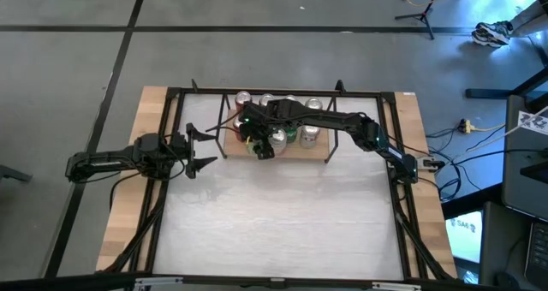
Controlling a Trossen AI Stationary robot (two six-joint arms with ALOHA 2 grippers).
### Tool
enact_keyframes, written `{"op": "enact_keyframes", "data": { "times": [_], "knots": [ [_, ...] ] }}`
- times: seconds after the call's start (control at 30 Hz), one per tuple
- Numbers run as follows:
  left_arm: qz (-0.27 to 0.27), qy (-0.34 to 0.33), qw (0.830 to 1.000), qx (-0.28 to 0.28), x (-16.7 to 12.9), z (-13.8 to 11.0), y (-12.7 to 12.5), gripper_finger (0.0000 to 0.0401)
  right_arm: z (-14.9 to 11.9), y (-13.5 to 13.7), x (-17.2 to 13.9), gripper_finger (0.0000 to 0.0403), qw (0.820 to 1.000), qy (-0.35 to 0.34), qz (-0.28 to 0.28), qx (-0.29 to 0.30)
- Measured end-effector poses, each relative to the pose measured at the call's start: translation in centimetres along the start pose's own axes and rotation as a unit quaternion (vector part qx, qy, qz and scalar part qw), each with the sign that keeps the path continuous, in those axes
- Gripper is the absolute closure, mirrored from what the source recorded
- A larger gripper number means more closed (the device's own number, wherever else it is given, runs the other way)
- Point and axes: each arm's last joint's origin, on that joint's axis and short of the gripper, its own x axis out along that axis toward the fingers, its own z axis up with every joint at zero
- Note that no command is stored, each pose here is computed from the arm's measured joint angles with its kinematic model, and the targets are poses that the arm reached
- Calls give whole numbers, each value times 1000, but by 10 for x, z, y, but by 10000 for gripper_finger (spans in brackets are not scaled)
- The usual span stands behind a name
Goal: Place canned beverage on shelf
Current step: Put the light green soda can on the shelf
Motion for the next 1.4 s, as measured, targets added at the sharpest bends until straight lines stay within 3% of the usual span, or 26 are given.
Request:
{"op": "enact_keyframes", "data": {
  "times": [1.2,1.4],
  "knots": [
    [0,0,1000,0,0,0,0,51,1,-1,1,83,1000,-6,-5,9],
    [0,0,1000,0,0,0,0,51,1,-1,1,56,1000,-5,-4,9]
  ]
}}
